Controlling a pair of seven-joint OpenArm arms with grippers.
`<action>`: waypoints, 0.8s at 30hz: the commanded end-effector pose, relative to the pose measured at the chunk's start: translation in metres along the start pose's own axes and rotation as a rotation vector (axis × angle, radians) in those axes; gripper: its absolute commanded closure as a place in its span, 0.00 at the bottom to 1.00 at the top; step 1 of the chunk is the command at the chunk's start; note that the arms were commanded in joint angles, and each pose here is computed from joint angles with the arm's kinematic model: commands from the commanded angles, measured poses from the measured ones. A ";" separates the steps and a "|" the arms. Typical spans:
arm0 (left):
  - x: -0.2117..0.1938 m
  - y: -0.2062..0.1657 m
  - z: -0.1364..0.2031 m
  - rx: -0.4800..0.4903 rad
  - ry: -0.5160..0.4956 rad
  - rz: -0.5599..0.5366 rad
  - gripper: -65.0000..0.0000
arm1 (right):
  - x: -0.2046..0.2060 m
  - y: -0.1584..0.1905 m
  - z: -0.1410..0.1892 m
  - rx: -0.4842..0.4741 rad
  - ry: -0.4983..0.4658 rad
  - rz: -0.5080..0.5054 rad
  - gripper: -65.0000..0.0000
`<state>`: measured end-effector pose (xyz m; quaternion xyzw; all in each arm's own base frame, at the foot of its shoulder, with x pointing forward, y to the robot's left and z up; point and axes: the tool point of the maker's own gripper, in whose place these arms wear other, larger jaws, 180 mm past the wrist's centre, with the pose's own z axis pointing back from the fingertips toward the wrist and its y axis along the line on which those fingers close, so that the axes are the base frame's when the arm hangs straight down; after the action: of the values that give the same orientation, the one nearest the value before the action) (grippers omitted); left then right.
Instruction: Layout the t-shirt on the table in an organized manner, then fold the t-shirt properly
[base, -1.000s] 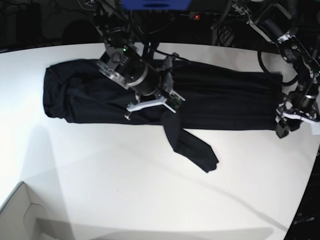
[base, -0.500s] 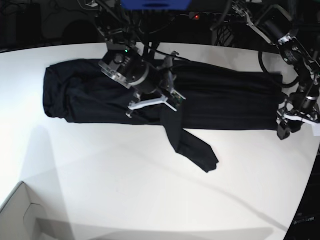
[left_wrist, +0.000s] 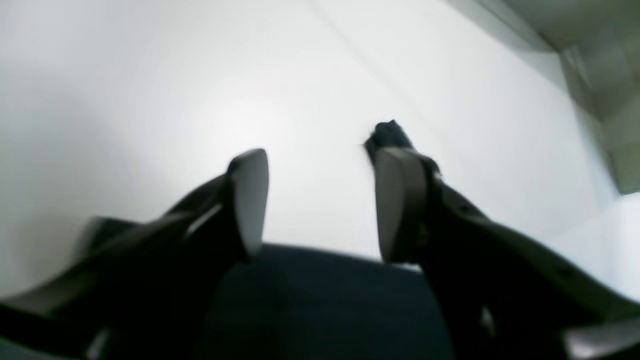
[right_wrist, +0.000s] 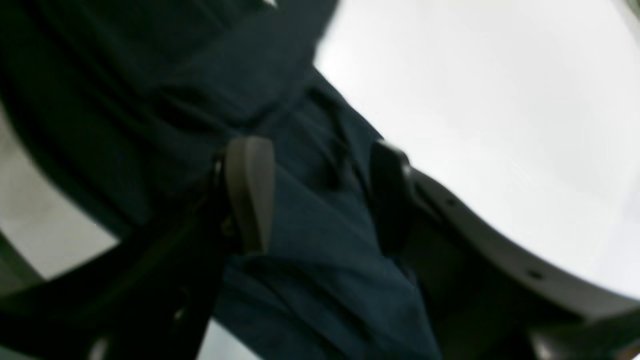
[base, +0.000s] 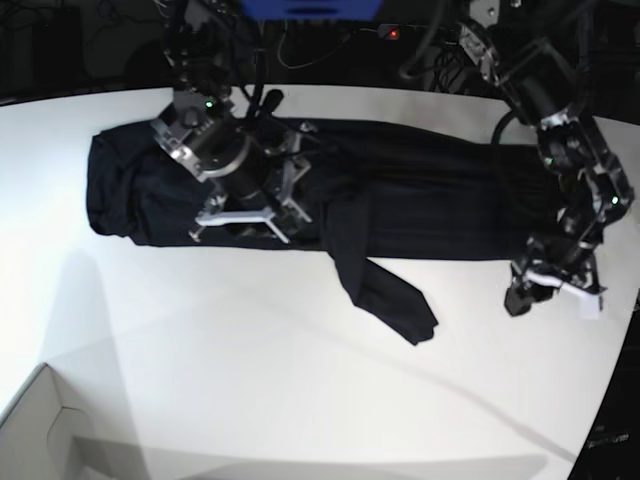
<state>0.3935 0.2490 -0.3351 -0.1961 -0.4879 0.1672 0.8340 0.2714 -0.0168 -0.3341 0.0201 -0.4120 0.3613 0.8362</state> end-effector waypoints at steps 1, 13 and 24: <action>0.019 -0.019 -0.009 -0.041 -0.048 0.010 0.49 | 0.011 -0.007 0.003 -0.019 -0.049 -0.017 0.53; -0.017 -0.082 -0.081 -0.050 -0.058 0.094 0.49 | -0.009 -0.018 0.007 -0.045 0.001 -0.014 0.53; -0.053 -0.077 -0.122 0.007 -0.005 0.118 0.49 | -0.013 -0.025 0.008 -0.062 0.010 -0.009 0.53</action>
<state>0.4704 0.1337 -0.4099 -0.2161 -0.4550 0.2225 0.8347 0.2707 -0.0485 -0.3429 -0.0068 -0.3974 0.3481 0.8490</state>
